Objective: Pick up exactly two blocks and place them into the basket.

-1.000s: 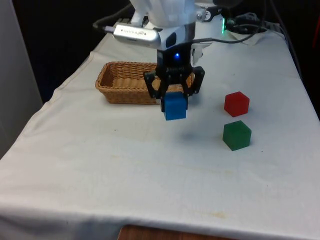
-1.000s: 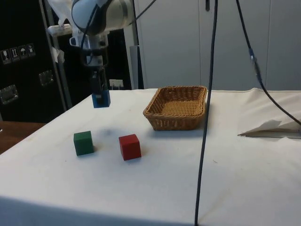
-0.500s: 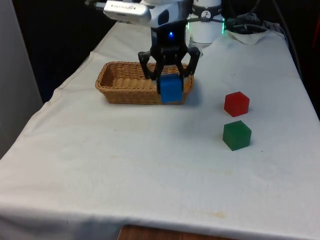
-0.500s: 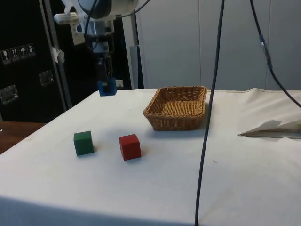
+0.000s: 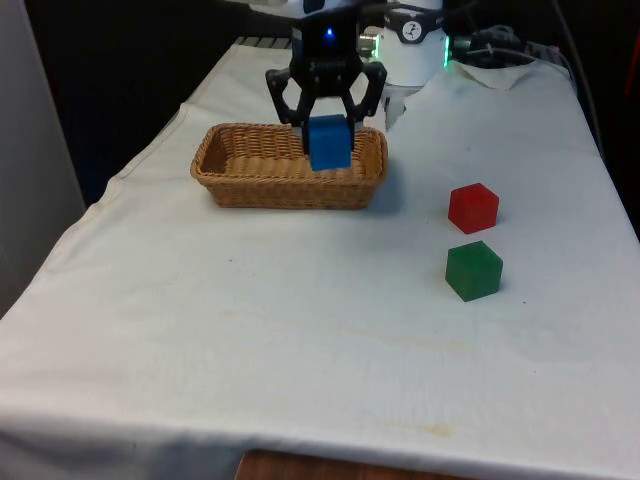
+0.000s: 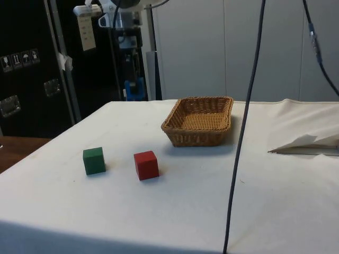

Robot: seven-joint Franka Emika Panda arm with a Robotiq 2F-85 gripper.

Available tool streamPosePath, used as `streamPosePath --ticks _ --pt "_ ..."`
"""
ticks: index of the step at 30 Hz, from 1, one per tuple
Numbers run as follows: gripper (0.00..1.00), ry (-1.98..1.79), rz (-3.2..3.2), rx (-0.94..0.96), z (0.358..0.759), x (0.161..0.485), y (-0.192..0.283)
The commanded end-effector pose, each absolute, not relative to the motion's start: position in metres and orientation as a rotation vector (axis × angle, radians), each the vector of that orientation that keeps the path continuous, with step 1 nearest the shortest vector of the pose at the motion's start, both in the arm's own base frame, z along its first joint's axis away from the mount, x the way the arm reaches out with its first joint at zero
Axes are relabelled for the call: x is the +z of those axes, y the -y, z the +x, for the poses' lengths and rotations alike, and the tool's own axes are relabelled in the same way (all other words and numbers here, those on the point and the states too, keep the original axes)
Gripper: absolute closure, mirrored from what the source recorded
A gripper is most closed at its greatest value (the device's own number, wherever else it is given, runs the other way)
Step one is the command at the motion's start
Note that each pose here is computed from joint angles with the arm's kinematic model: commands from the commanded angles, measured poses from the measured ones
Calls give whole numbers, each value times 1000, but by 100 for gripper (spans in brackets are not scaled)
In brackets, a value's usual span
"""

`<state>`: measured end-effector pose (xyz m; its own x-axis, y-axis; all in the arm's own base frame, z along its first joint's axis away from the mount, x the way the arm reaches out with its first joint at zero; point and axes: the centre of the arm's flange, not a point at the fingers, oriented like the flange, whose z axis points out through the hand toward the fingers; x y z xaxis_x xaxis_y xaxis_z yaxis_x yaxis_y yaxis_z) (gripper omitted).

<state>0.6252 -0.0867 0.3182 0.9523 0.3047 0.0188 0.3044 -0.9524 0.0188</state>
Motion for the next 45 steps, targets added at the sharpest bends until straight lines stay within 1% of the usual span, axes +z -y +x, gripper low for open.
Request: streamPosePath --ticks 1,14,27,31,39,45 --pt "99 -480 3074 36 620 321 89" --pt "99 -471 3064 15 587 328 105" --pt "99 -448 3102 -7 567 327 112" --pt "99 -427 3105 11 558 328 114" --pt "99 -414 3114 22 546 323 119" --pt "99 -397 3110 29 531 311 127"
